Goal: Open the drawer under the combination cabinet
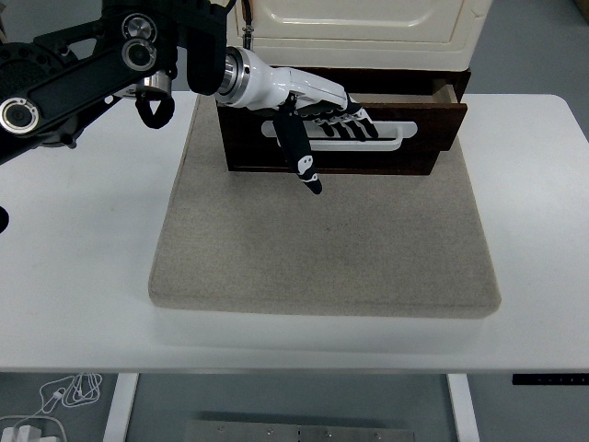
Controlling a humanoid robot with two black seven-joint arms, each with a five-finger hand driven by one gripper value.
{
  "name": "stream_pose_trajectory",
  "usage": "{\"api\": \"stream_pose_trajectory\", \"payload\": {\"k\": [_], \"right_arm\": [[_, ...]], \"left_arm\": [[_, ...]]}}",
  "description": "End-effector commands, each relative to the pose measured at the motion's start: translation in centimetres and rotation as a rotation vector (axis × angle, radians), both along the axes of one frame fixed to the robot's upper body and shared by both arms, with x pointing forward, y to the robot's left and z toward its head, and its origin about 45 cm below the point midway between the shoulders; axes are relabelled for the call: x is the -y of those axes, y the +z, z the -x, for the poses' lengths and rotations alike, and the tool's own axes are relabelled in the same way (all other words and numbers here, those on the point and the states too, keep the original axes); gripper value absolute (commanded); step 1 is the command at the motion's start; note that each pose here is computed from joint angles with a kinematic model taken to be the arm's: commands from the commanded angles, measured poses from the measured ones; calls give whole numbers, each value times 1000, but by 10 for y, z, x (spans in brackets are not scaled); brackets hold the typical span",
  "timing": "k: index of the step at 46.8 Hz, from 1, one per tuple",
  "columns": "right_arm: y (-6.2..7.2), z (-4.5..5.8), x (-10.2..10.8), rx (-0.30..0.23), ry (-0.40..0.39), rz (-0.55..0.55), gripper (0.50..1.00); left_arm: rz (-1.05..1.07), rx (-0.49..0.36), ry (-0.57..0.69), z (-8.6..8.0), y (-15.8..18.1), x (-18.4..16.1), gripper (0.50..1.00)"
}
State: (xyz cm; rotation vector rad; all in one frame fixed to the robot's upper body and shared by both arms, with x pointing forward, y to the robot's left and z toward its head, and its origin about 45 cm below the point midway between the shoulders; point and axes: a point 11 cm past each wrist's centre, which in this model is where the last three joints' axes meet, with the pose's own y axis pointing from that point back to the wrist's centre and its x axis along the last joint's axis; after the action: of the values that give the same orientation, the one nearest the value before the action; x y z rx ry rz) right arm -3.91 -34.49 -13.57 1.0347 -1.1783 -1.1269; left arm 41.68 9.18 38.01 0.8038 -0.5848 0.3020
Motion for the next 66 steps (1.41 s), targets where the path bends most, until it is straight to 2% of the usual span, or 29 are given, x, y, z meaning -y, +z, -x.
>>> {"api": "stream_pose_trajectory", "payload": {"k": [1, 66], "right_arm": [[0, 0, 0, 0, 0, 0, 928], [0, 0, 0, 0, 0, 0, 928]], "left_arm": [[-2, -2, 0, 0, -1, 0, 981], [18, -33, -19, 8, -2, 3, 990]]}}
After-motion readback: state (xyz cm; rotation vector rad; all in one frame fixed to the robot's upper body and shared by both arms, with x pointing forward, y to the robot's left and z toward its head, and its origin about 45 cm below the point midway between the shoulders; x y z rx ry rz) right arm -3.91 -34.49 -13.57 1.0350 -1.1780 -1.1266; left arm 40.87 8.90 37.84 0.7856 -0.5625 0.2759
